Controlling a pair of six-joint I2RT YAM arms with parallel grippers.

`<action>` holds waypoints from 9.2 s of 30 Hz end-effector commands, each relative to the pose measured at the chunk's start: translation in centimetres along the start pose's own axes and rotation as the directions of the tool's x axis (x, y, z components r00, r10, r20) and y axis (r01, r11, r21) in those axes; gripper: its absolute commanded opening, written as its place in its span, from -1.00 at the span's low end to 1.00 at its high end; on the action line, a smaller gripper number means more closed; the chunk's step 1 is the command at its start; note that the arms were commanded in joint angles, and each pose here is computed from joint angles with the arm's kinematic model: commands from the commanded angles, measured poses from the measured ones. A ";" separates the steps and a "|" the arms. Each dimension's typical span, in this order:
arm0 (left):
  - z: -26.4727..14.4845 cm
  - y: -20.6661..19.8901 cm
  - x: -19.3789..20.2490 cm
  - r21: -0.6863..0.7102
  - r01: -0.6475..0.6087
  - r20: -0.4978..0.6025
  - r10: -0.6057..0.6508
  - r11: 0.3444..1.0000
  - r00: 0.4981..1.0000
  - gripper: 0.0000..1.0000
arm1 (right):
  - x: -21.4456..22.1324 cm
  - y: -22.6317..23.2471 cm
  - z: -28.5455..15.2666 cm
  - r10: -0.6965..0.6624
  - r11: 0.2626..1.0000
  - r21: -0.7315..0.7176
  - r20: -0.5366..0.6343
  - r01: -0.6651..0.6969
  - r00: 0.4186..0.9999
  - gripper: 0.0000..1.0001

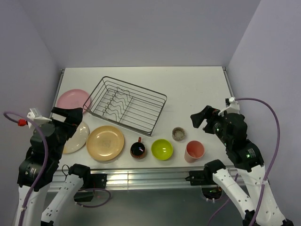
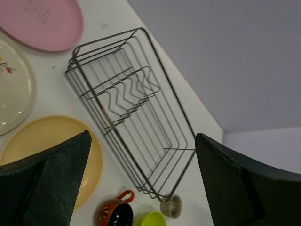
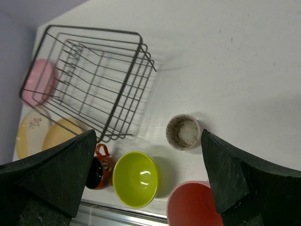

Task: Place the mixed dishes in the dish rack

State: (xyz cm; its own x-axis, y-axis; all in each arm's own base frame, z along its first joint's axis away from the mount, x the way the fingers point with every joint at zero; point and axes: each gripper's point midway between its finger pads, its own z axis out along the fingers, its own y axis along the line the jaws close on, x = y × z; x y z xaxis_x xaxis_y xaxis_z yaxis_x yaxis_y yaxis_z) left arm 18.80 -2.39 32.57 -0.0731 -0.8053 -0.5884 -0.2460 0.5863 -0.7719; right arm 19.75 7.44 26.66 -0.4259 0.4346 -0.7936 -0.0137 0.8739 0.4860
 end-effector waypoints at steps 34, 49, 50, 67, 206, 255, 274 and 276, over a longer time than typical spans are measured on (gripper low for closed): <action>2.6 -1.3 8.8 0.182 -0.110 -0.354 0.170 0.977 0.920 0.72 | 12.8 3.9 8.2 -0.252 0.966 -0.070 -0.460 0.248 0.852 0.77; 2.2 -1.8 9.7 0.246 -0.110 -0.386 0.202 0.963 0.900 0.71 | 19.6 1.9 8.4 -0.321 0.935 -0.078 -0.597 0.345 0.735 0.40; 2.1 -1.9 9.9 0.256 -0.107 -0.397 0.206 0.961 0.895 0.71 | 20.0 1.8 8.3 -0.320 0.935 -0.079 -0.607 0.345 0.727 0.34; 2.1 -3.5 12.0 0.338 -0.106 -0.505 0.275 0.935 0.818 0.57 | 22.6 1.0 8.8 -0.336 0.914 -0.044 -0.642 0.404 0.689 -0.37; -8.9 -15.3 24.2 0.701 0.437 -0.713 0.530 0.564 0.460 0.05 | 6.2 11.1 0.5 -0.233 0.926 -0.352 -0.240 0.139 0.942 -1.00; 14.6 -6.7 23.2 0.144 -0.830 -0.475 0.774 0.538 0.419 -1.00 | 0.2 6.0 -0.1 -0.223 0.970 -0.107 -0.056 0.217 0.973 0.23; 19.3 -5.2 25.7 -0.043 -0.976 -0.444 0.871 0.213 0.210 -1.00 | 0.7 4.3 -0.1 -0.233 0.971 -0.075 -0.054 0.229 0.971 0.23; 19.5 -5.1 26.5 -0.019 -0.979 -0.449 0.874 0.201 0.188 -1.00 | 0.8 4.1 0.1 -0.234 0.971 -0.071 -0.059 0.229 0.971 0.23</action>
State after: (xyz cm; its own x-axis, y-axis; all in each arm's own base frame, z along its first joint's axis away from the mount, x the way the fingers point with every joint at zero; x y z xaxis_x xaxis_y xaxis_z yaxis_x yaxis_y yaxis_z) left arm 36.05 -23.86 14.14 -0.7128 0.3035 -0.6323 0.0069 0.9045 0.4265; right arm 19.17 11.91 27.96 -0.4786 0.2103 -0.8525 -0.1842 0.9252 0.3317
